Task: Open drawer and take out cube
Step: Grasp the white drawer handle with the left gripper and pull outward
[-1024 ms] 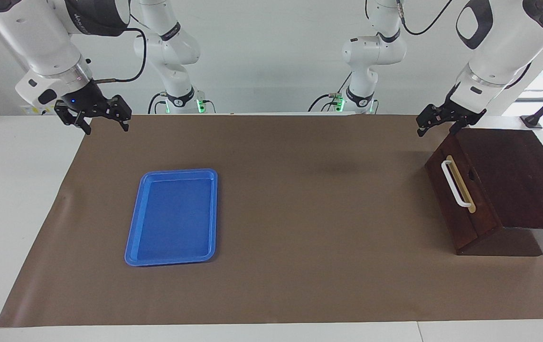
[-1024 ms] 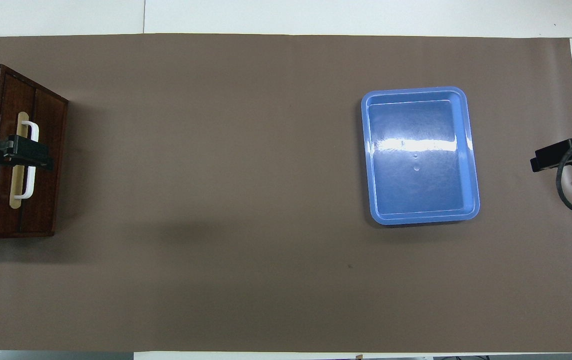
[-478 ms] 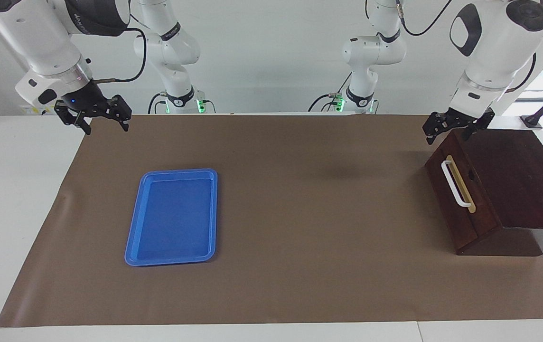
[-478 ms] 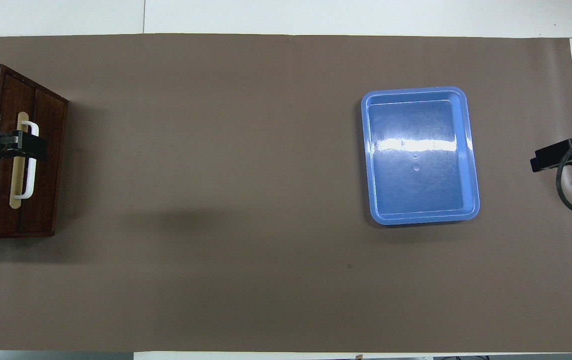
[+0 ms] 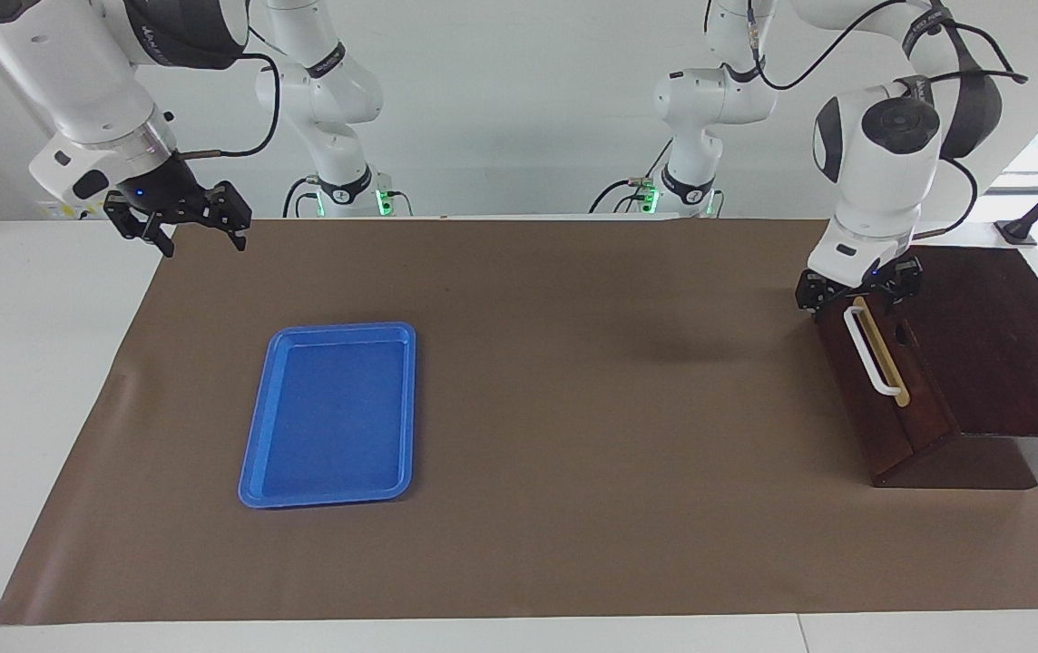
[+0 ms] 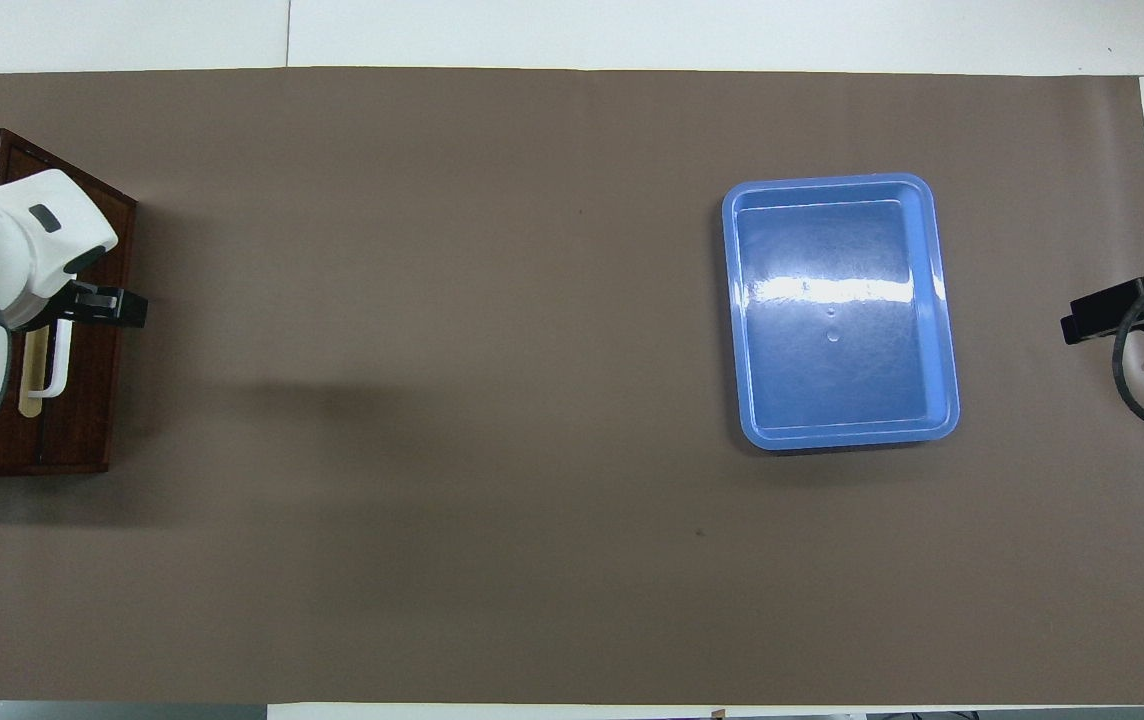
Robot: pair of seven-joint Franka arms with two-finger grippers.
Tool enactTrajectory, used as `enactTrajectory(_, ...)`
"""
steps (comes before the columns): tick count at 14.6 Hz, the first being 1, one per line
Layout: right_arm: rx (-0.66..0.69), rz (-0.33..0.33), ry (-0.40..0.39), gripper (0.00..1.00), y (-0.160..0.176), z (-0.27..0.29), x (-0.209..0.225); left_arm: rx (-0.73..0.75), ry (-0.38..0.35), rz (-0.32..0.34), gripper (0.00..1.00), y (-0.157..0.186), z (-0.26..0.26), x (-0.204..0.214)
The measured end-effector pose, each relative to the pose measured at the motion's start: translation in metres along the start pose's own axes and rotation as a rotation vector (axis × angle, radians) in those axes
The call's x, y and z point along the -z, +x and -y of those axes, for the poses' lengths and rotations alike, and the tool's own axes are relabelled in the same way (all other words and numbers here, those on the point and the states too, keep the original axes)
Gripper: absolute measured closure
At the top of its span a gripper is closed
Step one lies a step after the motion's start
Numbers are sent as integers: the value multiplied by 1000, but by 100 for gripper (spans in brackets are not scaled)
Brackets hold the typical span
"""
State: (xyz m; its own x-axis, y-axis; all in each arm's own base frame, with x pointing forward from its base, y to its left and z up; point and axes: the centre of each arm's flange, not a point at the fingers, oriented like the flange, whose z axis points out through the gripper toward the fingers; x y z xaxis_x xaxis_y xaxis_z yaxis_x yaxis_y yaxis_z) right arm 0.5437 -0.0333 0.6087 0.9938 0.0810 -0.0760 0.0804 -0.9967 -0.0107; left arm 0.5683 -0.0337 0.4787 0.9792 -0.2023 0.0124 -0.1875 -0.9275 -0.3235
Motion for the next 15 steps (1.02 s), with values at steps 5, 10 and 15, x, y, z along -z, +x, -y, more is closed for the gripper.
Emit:
enactTrajectory(5,0,0,0,0,0,0,0,-76,54,-2,0,5,-14,-59)
enactTrajectory(10,0,0,0,0,0,0,0,-75,55,-28,0,0,-5,-81)
enactTrajectory(15,0,0,0,0,0,0,0,-86,63,-36,0,-5,-2,-95)
